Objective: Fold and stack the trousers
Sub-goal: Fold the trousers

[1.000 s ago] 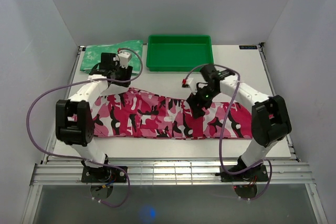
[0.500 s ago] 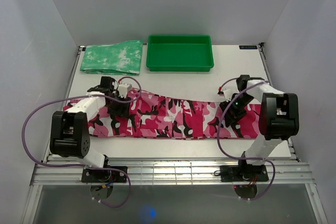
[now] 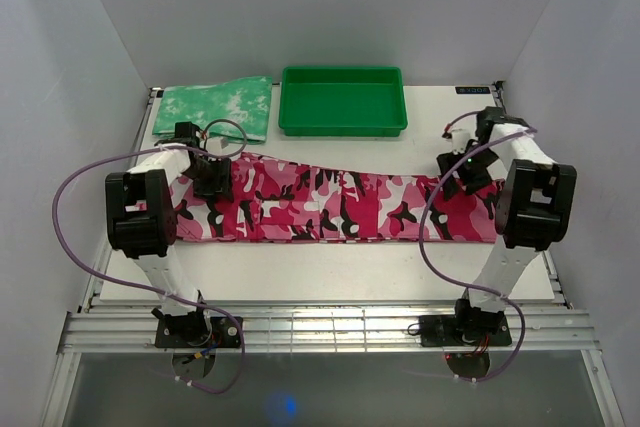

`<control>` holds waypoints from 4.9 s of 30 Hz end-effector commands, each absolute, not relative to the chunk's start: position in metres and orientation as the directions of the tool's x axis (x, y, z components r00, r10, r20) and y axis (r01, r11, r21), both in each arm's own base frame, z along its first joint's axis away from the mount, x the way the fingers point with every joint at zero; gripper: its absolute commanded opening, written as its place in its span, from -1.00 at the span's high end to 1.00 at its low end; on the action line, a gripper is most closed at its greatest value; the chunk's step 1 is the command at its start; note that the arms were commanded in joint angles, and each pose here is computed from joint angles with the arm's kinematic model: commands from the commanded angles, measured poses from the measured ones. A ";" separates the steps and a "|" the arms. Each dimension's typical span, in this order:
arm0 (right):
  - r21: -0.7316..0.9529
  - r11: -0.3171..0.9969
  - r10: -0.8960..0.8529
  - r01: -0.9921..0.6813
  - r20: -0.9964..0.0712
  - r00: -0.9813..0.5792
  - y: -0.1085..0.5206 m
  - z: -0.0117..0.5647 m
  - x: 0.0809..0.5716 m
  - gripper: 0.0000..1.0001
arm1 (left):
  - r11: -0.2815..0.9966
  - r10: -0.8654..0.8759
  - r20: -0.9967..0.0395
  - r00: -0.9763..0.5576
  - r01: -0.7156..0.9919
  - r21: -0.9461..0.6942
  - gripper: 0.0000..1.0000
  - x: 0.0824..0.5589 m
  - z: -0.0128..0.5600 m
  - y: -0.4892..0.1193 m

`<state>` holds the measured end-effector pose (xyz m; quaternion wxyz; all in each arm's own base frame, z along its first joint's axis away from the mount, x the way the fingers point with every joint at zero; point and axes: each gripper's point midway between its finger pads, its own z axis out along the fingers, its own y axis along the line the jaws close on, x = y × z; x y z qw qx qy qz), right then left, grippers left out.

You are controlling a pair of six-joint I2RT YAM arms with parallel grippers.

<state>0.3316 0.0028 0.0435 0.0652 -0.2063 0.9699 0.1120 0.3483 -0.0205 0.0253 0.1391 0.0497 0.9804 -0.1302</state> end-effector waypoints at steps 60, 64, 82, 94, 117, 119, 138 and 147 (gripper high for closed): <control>0.502 0.660 -0.113 -0.559 -0.669 -0.734 0.087 0.224 0.346 0.84 | 0.946 0.084 -0.497 -0.864 0.226 -0.232 -0.73 0.317 0.091 -0.034; 0.569 0.564 -0.125 -0.598 -0.657 -0.744 0.155 0.229 0.343 0.84 | 0.945 0.065 -0.495 -0.867 0.212 -0.247 -0.73 0.311 0.093 -0.036; 0.632 0.540 -0.148 -0.556 -0.579 -0.802 0.351 0.166 0.354 0.85 | 0.961 -0.043 -0.398 -0.916 0.071 -0.268 -0.96 0.289 0.067 -0.025; 0.662 0.553 -0.145 -0.506 -0.521 -0.841 0.397 0.140 0.342 0.85 | 0.965 -0.075 -0.397 -0.915 0.033 -0.259 -0.96 0.280 0.052 -0.023; 0.646 0.471 -0.202 -0.601 -0.584 -0.786 0.411 0.160 0.332 -0.91 | 0.933 -0.035 -0.544 -0.838 0.168 -0.318 -0.96 0.299 0.111 -0.041; 0.625 0.467 -0.209 -0.625 -0.610 -0.765 0.388 0.175 0.329 -0.91 | 0.911 -0.020 -0.569 -0.822 0.220 -0.348 -0.96 0.301 0.124 -0.049; 0.670 0.542 -0.400 -0.507 -0.325 -0.857 0.197 0.034 0.256 -0.03 | 0.584 0.012 -0.476 -0.879 0.392 -0.711 -0.40 0.318 0.125 -0.201; 0.551 0.723 -0.331 -0.417 -0.254 -0.909 0.130 0.001 0.258 -0.01 | 0.805 0.023 -0.250 -0.968 0.166 -0.569 -0.36 0.312 0.026 -0.146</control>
